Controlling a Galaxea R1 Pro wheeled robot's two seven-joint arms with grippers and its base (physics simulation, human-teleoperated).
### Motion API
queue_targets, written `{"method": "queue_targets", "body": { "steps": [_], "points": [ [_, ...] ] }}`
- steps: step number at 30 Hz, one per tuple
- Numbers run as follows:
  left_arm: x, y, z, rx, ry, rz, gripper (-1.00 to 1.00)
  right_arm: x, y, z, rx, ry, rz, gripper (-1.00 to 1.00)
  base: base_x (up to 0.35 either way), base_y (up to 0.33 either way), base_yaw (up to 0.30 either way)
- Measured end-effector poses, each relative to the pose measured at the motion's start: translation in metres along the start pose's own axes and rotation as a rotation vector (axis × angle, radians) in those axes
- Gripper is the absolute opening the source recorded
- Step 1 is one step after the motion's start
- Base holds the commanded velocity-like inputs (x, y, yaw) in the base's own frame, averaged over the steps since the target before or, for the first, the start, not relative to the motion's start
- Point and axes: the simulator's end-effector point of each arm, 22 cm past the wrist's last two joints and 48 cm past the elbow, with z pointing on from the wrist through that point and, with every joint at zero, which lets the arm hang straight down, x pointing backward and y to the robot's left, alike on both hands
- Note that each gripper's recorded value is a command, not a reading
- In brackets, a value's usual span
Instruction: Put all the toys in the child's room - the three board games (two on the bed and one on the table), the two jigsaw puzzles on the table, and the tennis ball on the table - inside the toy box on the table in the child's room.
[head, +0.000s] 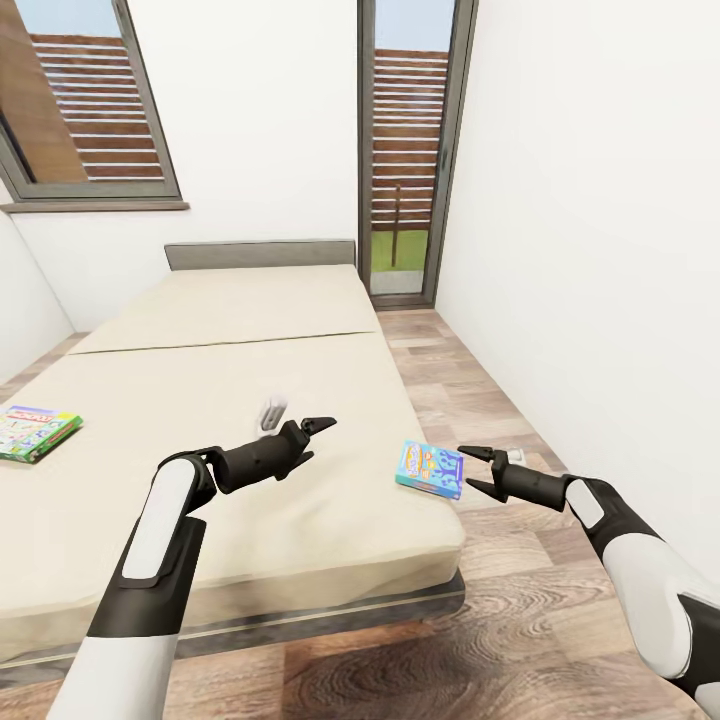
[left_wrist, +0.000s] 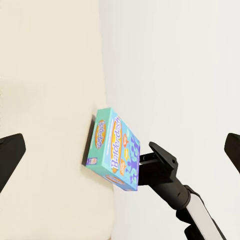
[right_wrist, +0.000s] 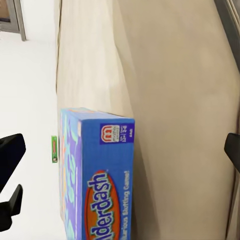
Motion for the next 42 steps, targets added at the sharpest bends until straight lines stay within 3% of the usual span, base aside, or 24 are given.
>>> {"method": "queue_targets", "body": {
  "steps": [42],
  "points": [
    [-0.0007, -0.0028, -0.0016, 0.0, -0.003, 0.005, 1.0, 0.0064, 0.0069, 0.0032, -0.029, 0.006, -0.005, 1.0, 0.0, 0.0, 0.055]
  ]
}}
